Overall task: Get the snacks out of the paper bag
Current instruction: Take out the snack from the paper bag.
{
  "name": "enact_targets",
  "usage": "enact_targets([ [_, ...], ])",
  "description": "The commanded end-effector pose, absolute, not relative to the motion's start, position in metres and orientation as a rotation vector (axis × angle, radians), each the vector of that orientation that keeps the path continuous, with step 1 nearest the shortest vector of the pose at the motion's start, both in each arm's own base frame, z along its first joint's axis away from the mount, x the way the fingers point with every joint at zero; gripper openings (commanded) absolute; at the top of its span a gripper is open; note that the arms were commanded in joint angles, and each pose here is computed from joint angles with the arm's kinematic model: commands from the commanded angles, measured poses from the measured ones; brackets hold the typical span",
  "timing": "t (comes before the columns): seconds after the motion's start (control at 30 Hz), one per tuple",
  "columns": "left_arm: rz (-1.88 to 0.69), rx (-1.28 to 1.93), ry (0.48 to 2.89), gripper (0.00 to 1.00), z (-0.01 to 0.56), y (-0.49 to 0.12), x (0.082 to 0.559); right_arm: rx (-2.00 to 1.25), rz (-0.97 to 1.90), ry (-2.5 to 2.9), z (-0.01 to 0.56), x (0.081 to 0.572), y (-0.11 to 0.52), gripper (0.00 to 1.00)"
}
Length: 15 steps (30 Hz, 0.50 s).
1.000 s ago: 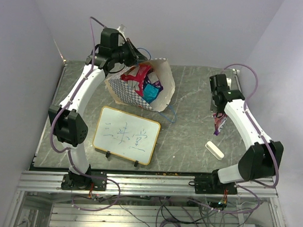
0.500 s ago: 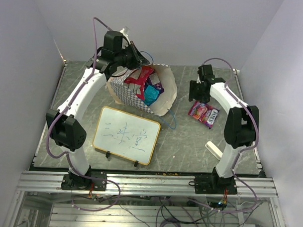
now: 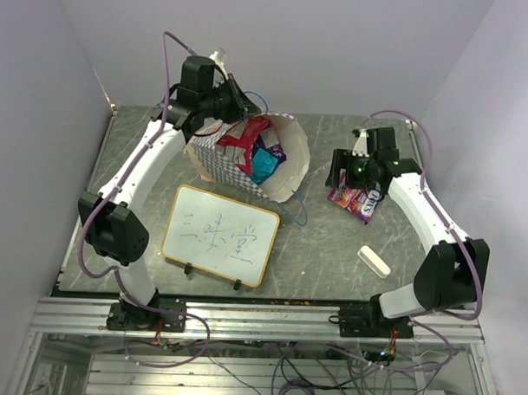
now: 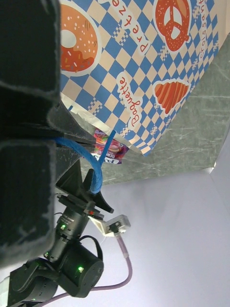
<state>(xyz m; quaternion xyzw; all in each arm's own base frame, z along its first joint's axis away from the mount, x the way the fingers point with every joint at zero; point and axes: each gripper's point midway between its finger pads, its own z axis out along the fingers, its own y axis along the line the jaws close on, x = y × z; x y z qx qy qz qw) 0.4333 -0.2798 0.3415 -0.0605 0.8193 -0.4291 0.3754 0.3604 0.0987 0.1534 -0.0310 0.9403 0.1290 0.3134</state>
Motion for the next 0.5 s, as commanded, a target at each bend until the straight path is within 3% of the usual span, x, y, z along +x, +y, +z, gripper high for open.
enact_targets([
  [0.0, -1.213, -0.139, 2.071, 0.07, 0.367, -0.292, 0.414, -0.221, 0.531, 2.321, 0.196, 0.356, 0.124, 0.79],
  [0.23, -1.228, -0.179, 2.089, 0.07, 0.363, -0.29, 0.41, -0.301, 0.754, 2.111, 0.248, 0.381, 0.209, 0.75],
  [0.47, -1.23, -0.171, 2.105, 0.07, 0.367, -0.291, 0.41, -0.128, 0.945, 1.933, 0.258, 0.397, 0.285, 0.69],
])
